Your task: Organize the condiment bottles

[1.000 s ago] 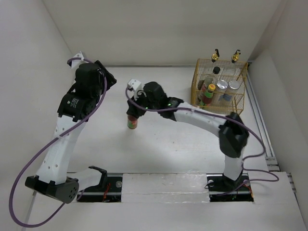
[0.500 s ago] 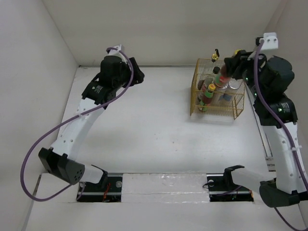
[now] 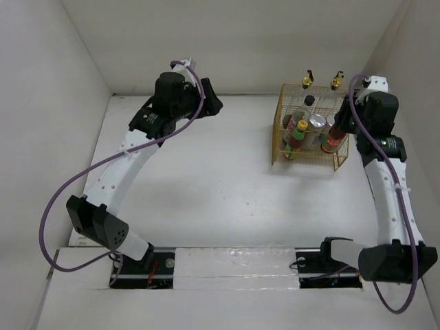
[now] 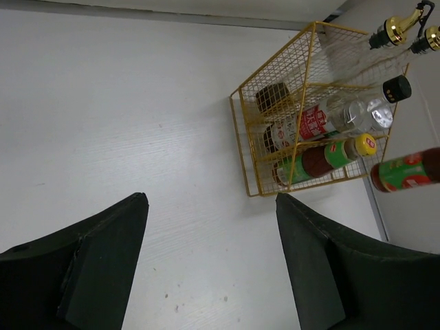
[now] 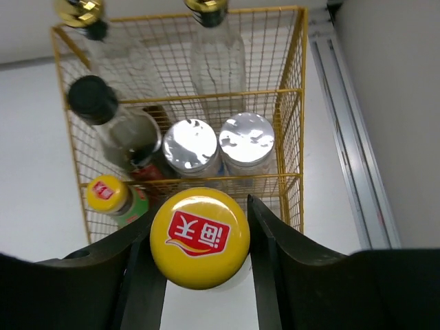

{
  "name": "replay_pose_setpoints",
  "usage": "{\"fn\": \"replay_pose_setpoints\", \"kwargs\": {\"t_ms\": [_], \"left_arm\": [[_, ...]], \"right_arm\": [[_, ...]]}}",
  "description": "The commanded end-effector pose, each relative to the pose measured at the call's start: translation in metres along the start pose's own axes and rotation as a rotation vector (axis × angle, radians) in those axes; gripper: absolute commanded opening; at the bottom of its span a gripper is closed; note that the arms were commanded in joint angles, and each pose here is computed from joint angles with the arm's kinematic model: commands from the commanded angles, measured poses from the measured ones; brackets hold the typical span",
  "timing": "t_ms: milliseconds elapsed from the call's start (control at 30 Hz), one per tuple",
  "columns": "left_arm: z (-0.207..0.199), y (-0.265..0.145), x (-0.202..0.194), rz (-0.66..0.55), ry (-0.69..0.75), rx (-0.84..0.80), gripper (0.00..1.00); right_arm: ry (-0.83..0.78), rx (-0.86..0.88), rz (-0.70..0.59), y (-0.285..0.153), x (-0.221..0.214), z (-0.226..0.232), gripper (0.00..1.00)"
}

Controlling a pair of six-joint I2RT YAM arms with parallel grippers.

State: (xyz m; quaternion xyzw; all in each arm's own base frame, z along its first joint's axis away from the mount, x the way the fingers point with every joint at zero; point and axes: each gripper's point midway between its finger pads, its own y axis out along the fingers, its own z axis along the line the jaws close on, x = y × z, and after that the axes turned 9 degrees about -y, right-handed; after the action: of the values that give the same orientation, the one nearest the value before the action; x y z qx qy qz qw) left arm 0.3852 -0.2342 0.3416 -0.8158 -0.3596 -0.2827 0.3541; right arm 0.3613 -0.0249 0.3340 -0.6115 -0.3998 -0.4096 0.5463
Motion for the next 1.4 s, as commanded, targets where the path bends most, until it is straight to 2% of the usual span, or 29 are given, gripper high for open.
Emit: {"fn": "replay_pose_setpoints", "kwargs": {"t_ms": [0,433,533,700,833,900,967,1000,1067,1100,1133,1167,1300,1367], "left_arm": [[-0.020,-0.007,0.017,-0.044,0.026,-0.078,0.71],[-0.009,0.005,0.007,-0.021,0.022,-0.048,0.76],[-0.006,0.007,0.004,-0.013,0.021,-0.042,0.77],[0.000,0.009,-0.002,-0.004,0.020,-0.024,0.79],[0.001,0.013,-0.002,-0.004,0.020,-0.024,0.79],[-0.001,0.013,-0.003,0.002,0.020,-0.032,0.79],[0.002,0.014,-0.006,0.010,0.019,-0.027,0.79],[0.002,0.014,-0.006,0.010,0.019,-0.027,0.79],[0.001,0.014,-0.005,0.002,0.020,-0.032,0.79],[-0.001,0.014,-0.006,0.008,0.020,-0.039,0.79],[-0.002,0.014,-0.007,0.014,0.020,-0.048,0.79],[-0.004,0.014,-0.005,0.006,0.012,-0.054,0.79],[-0.010,0.005,0.005,-0.018,0.003,-0.074,0.80],[-0.013,0.001,0.011,-0.032,-0.011,-0.090,0.81]], "right_arm": [[0.021,-0.003,-0.279,0.006,0.073,-0.006,0.08],[0.031,-0.066,-0.169,0.076,0.023,-0.020,0.08],[0.040,-0.073,-0.092,0.087,-0.012,-0.019,0.08],[0.040,-0.058,-0.038,0.089,-0.054,-0.005,0.12],[0.035,-0.068,-0.007,0.089,-0.070,-0.003,0.28],[0.035,-0.077,-0.005,0.087,-0.072,-0.004,0.41],[0.036,-0.077,-0.010,0.082,-0.069,-0.005,0.54],[0.035,-0.086,-0.005,0.080,-0.069,-0.006,0.67],[0.034,-0.085,0.018,0.075,-0.069,-0.007,0.81],[0.035,-0.095,0.000,0.069,-0.057,-0.009,0.90],[0.048,-0.096,-0.011,0.063,-0.050,-0.009,0.95],[0.047,-0.107,0.006,0.058,-0.050,-0.011,0.99],[0.070,-0.131,-0.042,0.028,-0.013,-0.015,0.99],[0.073,-0.109,-0.127,-0.003,0.025,-0.012,0.99]]}}
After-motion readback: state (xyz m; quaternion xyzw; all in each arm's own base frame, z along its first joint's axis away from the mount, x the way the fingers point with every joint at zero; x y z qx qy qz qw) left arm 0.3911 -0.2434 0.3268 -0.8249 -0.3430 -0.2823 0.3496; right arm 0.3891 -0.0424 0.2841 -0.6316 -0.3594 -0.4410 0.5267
